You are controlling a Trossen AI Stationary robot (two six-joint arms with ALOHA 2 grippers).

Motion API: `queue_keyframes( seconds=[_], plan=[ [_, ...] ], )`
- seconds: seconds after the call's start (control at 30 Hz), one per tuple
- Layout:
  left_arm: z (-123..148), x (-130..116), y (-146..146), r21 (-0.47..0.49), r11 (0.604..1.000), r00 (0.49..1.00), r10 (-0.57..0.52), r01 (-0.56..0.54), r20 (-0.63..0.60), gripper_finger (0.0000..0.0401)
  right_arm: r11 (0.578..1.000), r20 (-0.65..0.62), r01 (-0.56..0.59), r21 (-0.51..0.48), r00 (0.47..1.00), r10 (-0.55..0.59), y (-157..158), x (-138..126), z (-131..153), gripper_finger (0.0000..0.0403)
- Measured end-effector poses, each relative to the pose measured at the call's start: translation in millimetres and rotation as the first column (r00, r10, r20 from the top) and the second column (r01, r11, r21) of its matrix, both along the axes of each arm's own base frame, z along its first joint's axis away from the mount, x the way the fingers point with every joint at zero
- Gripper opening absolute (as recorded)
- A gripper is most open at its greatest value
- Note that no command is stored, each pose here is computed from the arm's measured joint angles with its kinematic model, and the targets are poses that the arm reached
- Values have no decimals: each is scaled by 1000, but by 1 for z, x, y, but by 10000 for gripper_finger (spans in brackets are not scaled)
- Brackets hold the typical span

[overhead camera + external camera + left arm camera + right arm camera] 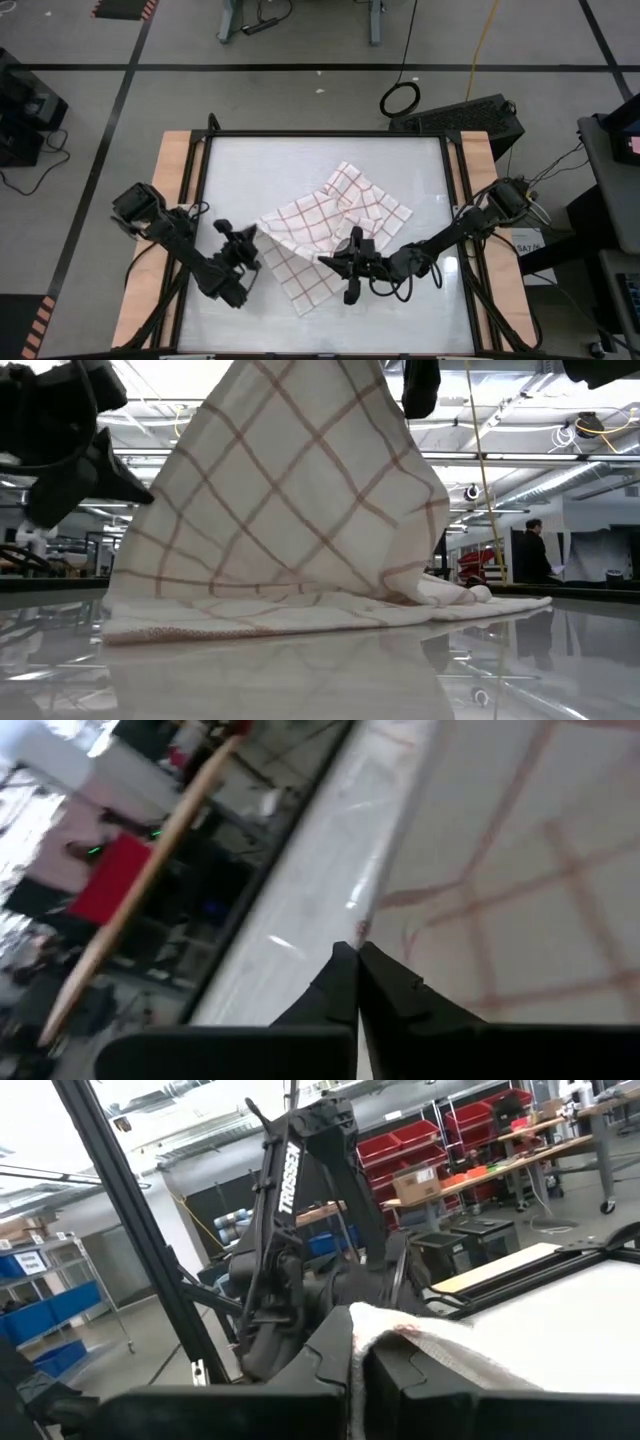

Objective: Roll towel
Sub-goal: Fold the white checkered towel

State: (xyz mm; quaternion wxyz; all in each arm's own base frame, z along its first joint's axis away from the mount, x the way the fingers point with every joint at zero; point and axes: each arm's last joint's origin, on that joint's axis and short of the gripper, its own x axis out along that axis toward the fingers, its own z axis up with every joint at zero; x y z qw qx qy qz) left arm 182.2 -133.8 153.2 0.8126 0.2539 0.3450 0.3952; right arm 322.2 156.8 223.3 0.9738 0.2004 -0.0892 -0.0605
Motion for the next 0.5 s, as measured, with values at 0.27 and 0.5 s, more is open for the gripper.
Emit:
queue_keyframes(
  seconds=[0.27, 0.5],
  plan=[
    [35, -12, 27, 2, 994, 991, 106, -106, 79, 3, 1000, -16, -25, 20, 1000, 25, 1, 1, -2, 2],
    [34, -8, 31, -92, 983, 978, 169, -159, 121, 1, 997, -64, -33, 66, 997, 37, 1, 5, -17, 2]
  ],
)
